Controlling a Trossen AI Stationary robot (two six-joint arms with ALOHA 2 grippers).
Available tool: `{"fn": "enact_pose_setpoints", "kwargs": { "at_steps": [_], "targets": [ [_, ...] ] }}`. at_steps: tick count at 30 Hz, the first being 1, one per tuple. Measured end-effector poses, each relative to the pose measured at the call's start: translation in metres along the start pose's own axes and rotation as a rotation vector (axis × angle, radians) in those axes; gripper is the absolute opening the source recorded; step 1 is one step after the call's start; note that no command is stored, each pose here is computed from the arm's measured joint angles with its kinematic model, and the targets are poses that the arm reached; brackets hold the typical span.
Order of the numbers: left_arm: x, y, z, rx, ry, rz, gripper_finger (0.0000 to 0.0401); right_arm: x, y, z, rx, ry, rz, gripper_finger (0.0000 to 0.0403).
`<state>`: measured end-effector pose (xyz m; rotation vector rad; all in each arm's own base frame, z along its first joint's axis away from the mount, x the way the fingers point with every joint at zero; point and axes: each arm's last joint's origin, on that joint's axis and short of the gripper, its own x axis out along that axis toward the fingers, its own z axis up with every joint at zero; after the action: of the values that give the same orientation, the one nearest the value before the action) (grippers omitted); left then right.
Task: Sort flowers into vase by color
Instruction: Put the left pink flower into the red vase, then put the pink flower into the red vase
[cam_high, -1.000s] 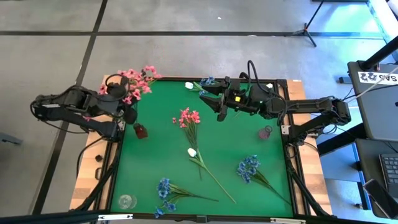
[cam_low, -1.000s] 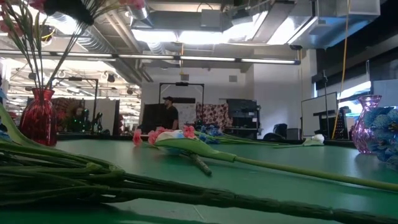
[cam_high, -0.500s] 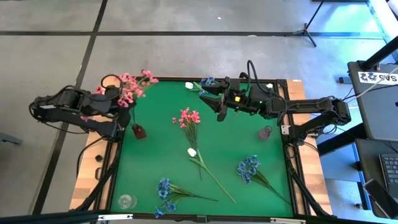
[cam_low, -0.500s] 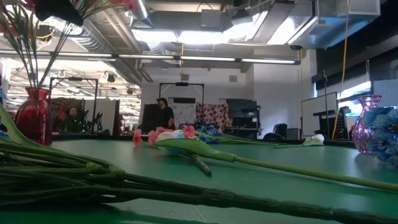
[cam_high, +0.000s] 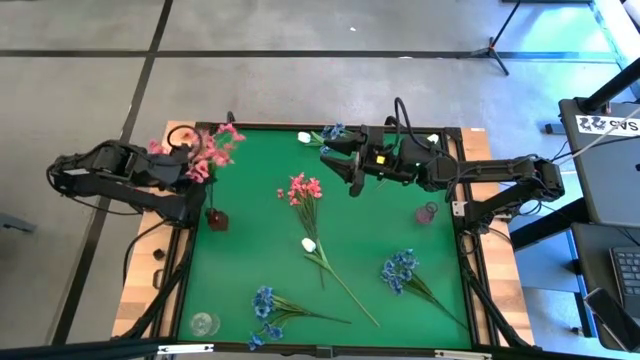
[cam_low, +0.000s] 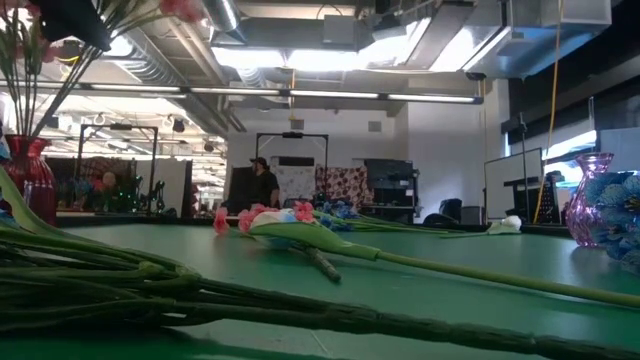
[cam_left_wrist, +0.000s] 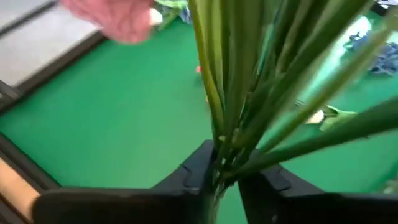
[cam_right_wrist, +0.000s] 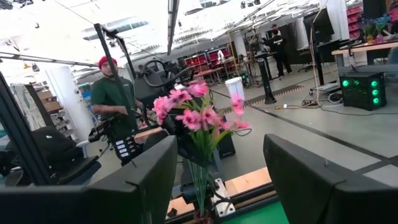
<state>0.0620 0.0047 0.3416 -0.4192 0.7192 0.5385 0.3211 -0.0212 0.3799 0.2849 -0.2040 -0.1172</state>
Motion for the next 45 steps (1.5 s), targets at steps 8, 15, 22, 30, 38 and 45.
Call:
{"fn": "enact_pose_setpoints", "kwargs": {
  "at_steps": [8,15,22,30,38,45],
  "targets": [
    [-0.008,-0.006,0.006,-0.033,0.064,-0.116,0.0154,-0.004,0.000,0.001,-0.006,0.037,-0.011,0.0238],
    [-0.016,-0.004,0.006,-0.032,0.164,-0.121,0.0184,-0.011,0.000,0.006,-0.016,0.067,-0.019,0.0238],
    [-0.042,-0.001,0.019,-0.040,0.106,-0.170,0.0184,-0.013,0.003,0.008,-0.102,0.075,0.042,0.0238],
    [-0.092,0.003,0.051,-0.057,-0.227,-0.312,0.0175,-0.011,-0.005,-0.013,-0.123,0.237,-0.056,0.0238],
    [-0.120,-0.001,0.082,-0.015,-0.641,-0.309,0.0174,0.013,-0.022,-0.076,0.023,0.461,-0.191,0.0238],
    [-0.124,-0.002,0.089,-0.017,-0.741,-0.238,0.0174,0.033,-0.040,-0.154,0.161,0.658,-0.373,0.0238]
  ]
}}
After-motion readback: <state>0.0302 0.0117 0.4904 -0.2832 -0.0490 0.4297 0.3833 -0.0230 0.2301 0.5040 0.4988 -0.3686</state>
